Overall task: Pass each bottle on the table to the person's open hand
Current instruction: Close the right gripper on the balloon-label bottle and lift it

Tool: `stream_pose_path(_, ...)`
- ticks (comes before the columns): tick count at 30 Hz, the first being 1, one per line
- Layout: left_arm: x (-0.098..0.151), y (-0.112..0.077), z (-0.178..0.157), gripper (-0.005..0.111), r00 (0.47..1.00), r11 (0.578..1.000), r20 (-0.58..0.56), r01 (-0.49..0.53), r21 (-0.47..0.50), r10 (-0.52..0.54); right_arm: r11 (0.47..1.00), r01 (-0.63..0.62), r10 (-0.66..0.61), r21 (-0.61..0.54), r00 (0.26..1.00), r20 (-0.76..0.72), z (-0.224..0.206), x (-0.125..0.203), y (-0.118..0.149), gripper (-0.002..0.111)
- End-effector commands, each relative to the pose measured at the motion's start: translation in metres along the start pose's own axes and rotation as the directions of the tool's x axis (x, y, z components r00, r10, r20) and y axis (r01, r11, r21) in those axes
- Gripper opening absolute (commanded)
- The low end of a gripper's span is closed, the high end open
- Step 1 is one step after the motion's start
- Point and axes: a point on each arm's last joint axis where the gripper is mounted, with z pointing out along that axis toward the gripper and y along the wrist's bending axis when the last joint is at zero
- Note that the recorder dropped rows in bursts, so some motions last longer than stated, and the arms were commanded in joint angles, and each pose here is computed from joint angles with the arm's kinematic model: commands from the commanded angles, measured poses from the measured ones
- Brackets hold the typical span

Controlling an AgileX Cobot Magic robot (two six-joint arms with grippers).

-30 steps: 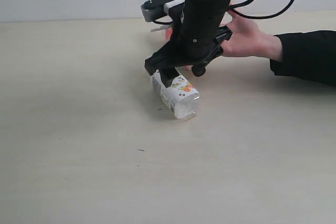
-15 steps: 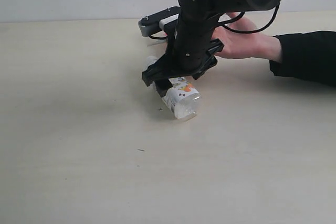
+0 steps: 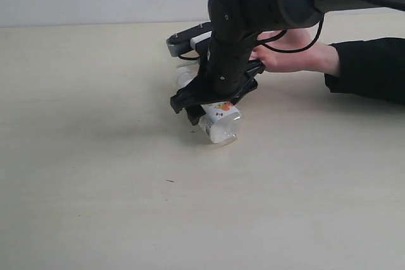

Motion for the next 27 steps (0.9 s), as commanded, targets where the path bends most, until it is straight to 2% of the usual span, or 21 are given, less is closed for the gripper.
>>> stream_pose_path(1,0.0,0.0,-0.001,0.0,1.0,1.0,0.004,0.001,0.007,-0.001,1.0,-0.008,0.008,-0.007,1.0,-0.008,0.006,0.0,0.001,0.078)
stream_pose_path(3,0.0,0.0,-0.001,0.0,1.0,1.0,0.004,0.001,0.007,-0.001,1.0,-0.013,0.013,-0.011,1.0,-0.022,0.009,0.001,0.002,0.075)
stream_pose_path(6,0.0,0.0,-0.001,0.0,1.0,1.0,0.004,0.001,0.007,-0.001,1.0,-0.018,0.018,-0.015,0.999,-0.035,0.013,0.002,0.002,0.063)
stream_pose_path(8,0.0,0.0,-0.001,0.0,1.0,1.0,0.004,0.001,0.007,-0.001,1.0,-0.018,0.018,-0.014,0.999,-0.041,0.013,0.003,0.002,0.052)
stream_pose_path(15,0.0,0.0,-0.001,0.0,1.0,1.0,0.004,0.001,0.007,-0.001,0.999,-0.019,0.018,-0.035,0.999,-0.033,-0.008,0.002,0.004,0.003)
stream_pose_path(16,0.0,0.0,-0.001,0.0,1.0,1.0,0.004,0.001,0.007,-0.001,0.999,-0.017,0.016,-0.047,1.0,-0.021,-0.015,0.002,0.004,0.0)
stream_pose_path(21,0.0,0.0,-0.001,0.0,1.0,1.0,0.004,0.001,0.007,-0.001,0.995,-0.016,0.021,-0.1,0.999,0.048,-0.06,0.001,0.008,0.0)
stream_pose_path(26,0.0,0.0,-0.001,0.0,1.0,1.0,0.004,0.001,0.007,-0.001,0.994,0.012,-0.001,-0.107,0.995,0.102,-0.111,0.008,0.007,0.0)
stream_pose_path(27,0.0,0.0,-0.001,0.0,1.0,1.0,0.004,0.001,0.007,-0.001,0.994,0.024,-0.01,-0.108,0.991,0.136,-0.132,0.012,0.006,0.0)
